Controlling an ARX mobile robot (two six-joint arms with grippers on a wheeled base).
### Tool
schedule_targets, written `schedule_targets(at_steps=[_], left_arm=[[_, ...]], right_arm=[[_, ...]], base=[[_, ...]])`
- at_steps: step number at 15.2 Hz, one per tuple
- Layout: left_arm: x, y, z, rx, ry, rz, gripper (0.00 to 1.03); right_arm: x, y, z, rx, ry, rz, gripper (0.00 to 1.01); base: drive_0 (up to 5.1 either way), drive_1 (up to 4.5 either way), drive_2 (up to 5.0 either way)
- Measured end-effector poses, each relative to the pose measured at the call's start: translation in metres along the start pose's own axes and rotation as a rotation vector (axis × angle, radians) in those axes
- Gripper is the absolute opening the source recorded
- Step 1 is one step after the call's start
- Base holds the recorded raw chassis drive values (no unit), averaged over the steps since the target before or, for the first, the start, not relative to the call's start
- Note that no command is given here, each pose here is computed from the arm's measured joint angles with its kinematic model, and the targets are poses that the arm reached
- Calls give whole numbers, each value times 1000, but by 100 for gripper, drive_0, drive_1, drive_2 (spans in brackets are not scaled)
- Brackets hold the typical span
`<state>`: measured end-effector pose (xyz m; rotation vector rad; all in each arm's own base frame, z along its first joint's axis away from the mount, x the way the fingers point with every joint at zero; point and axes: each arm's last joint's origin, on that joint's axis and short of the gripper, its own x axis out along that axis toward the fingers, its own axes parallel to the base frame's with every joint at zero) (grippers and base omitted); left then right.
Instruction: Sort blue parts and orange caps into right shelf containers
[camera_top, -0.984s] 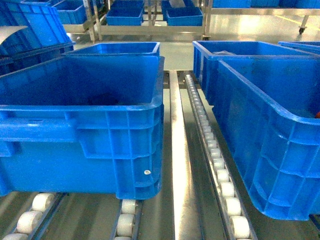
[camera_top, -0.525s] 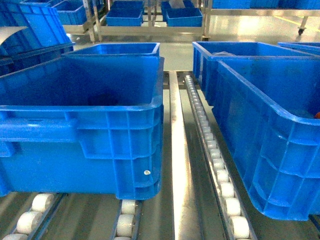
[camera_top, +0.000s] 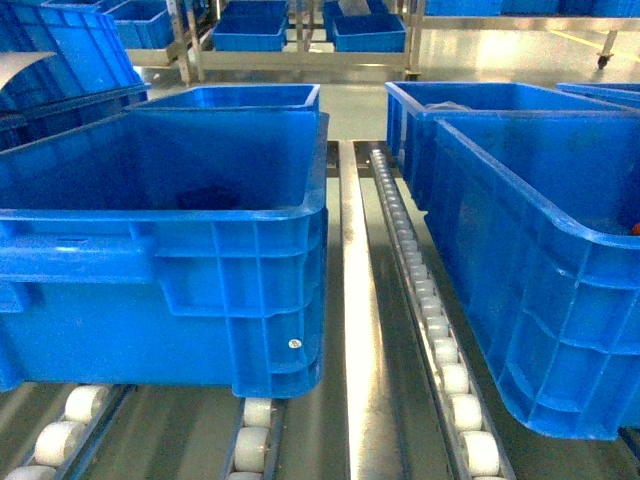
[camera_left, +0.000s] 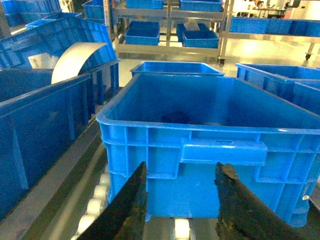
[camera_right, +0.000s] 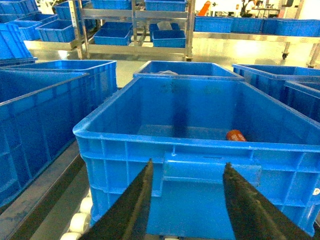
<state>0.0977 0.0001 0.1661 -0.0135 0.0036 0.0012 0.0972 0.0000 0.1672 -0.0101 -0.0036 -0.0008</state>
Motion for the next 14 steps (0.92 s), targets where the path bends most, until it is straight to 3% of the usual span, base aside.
schedule_targets(at_steps=[4, 6, 14], left_arm=[[0, 0, 0, 0, 0, 0, 80], [0, 0, 0, 0, 0, 0, 98], [0, 0, 0, 2, 0, 0, 98]], right_arm=[[0, 0, 0, 0, 0, 0, 85], [0, 0, 0, 2, 0, 0, 100], [0, 0, 0, 2, 0, 0, 98]], base=[[0, 0, 0], [0, 0, 0], [0, 0, 0]])
